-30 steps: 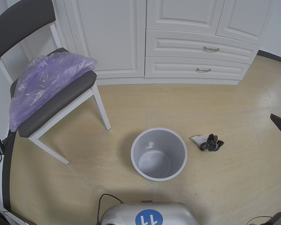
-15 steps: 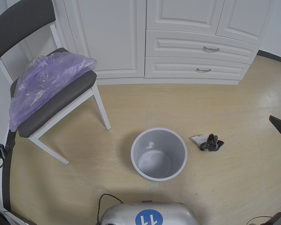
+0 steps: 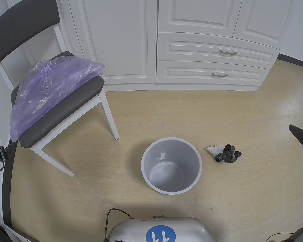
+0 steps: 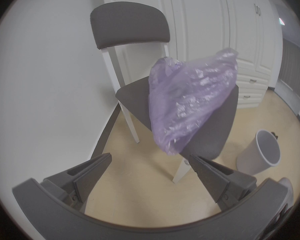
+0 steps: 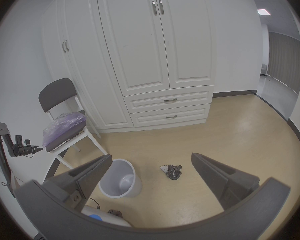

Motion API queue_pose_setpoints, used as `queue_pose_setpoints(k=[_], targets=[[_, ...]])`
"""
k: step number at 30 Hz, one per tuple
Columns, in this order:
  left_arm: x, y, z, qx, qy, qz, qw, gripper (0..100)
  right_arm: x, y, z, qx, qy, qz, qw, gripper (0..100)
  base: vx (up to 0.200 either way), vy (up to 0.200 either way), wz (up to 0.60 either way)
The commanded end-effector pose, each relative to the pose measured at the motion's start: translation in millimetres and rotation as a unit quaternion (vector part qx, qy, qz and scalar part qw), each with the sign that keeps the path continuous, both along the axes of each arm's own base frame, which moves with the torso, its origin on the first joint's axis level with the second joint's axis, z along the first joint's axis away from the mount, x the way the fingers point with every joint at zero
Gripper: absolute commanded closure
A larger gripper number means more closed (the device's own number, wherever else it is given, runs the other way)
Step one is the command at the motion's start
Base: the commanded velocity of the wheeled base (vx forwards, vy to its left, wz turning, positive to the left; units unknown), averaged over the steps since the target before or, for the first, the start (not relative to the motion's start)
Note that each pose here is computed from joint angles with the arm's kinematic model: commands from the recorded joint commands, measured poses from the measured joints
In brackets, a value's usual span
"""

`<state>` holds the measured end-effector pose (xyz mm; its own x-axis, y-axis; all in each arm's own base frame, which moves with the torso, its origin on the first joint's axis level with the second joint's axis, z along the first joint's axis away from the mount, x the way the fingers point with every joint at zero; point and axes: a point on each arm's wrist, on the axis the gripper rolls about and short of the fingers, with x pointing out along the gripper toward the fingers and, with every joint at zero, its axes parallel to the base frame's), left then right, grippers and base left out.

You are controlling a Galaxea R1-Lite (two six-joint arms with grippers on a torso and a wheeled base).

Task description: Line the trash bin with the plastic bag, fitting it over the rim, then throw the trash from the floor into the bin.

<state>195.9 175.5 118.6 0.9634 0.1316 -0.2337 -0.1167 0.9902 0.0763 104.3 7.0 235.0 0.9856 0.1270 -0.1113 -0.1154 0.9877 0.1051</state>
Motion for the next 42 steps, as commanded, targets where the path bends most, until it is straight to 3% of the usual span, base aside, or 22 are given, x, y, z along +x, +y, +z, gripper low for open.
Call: queue_pose_setpoints(k=[1, 10, 20, 25, 29, 35, 42], targets=[[12, 7, 4, -0.021, -0.013, 0.000, 0.9997, 0, 3, 0, -1, 0.001, 0.005, 0.000, 1.0000, 0, 0.000, 0.000, 0.00], [15, 12, 26, -0.019, -0.079, 0.010, 0.9967, 0, 3, 0, 0, 0.003, 0.004, 0.000, 1.0000, 0, 0.000, 0.000, 0.00], [4, 2, 33, -0.015, -0.082, 0.011, 0.9964, 0, 2, 0, -1, 0.007, 0.008, 0.000, 0.9999, 0, 0.000, 0.000, 0.00], [-8, -10, 48, -0.033, -0.062, 0.013, 0.9975, 0, 3, 0, -3, 0.005, 0.014, 0.001, 0.9999, 0, 0.000, 0.000, 0.00], [-8, -10, 58, -0.079, -0.007, 0.016, 0.9968, 0, 6, 0, -4, 0.004, 0.021, -0.001, 0.9998, 0, 0.000, 0.000, 0.00], [7, 5, 50, -0.127, 0.060, 0.019, 0.9899, 0, 9, 1, -6, 0.004, 0.028, -0.001, 0.9996, 0, 0.000, 0.000, 0.00], [18, 15, 36, -0.137, 0.074, 0.023, 0.9876, 0, 9, 1, -6, 0.004, 0.028, -0.001, 0.9996, 0, 0.000, 0.000, 0.00]])
